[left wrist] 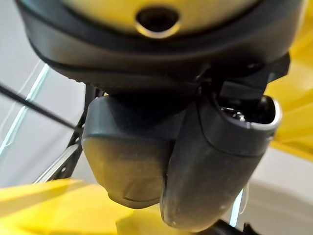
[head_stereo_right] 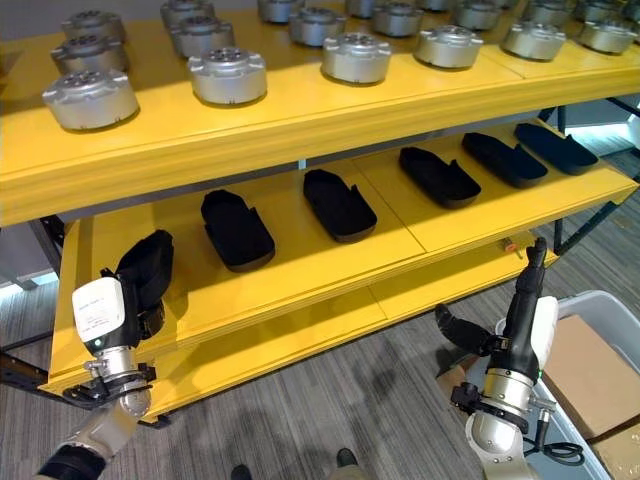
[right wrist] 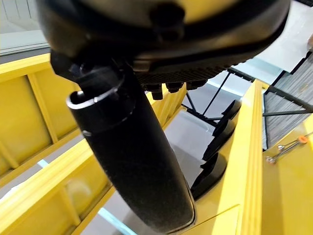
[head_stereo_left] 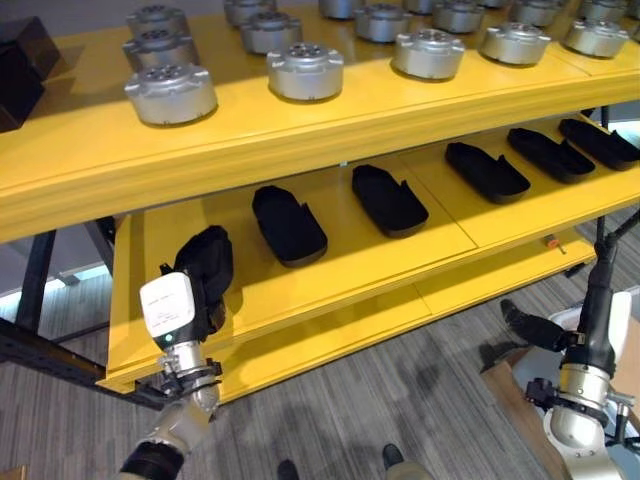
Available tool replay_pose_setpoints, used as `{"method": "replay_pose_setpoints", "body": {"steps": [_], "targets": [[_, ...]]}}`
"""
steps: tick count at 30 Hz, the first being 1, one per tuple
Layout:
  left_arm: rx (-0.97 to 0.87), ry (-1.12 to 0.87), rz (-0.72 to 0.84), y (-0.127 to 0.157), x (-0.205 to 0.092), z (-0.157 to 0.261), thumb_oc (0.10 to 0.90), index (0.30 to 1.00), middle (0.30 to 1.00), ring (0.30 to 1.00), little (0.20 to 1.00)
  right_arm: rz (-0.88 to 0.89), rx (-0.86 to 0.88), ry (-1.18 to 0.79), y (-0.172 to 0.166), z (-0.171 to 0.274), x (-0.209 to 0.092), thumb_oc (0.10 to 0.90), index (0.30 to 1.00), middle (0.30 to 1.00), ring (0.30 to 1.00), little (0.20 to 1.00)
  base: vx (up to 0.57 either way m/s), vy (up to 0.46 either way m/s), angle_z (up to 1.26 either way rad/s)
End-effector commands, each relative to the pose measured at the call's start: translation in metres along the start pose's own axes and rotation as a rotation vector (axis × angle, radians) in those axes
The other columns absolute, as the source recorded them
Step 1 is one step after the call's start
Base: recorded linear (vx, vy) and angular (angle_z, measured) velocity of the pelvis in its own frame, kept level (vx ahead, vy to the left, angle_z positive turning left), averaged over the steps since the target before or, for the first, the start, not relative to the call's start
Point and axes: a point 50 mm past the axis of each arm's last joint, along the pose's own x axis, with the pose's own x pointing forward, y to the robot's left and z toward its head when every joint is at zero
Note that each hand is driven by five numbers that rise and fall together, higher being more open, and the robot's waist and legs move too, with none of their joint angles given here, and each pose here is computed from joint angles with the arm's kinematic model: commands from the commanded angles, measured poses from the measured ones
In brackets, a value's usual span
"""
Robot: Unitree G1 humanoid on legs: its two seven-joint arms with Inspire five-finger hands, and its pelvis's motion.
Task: Move parts from the plastic box to the shelf.
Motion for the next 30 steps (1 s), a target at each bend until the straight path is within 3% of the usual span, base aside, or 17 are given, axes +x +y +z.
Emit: {"method": "replay_pose_setpoints", "body": {"steps": [1,8,30], "targets": [[-0.028,0.006,0.224,0.025,0.055,0.016,0.4,0.3,0.3,0.3,0.3,-0.039,0.02,-0.23,-0.012,0.032,0.032,0.9,1.0,1.0,1.0,1.0,0.01,0.021,-0.07],[0.046,0.216,0.209,0.008,0.053,-0.006,0.4,0.3,0.3,0.3,0.3,0.015,0.003,-0.248,-0.006,0.034,0.034,0.9,1.0,1.0,1.0,1.0,0.01,0.024,-0.12],[0.313,0.263,0.181,0.023,0.066,-0.042,0.4,0.3,0.3,0.3,0.3,0.131,-0.036,-0.292,0.003,0.036,0.037,0.9,1.0,1.0,1.0,1.0,0.0,0.041,-0.02]]}}
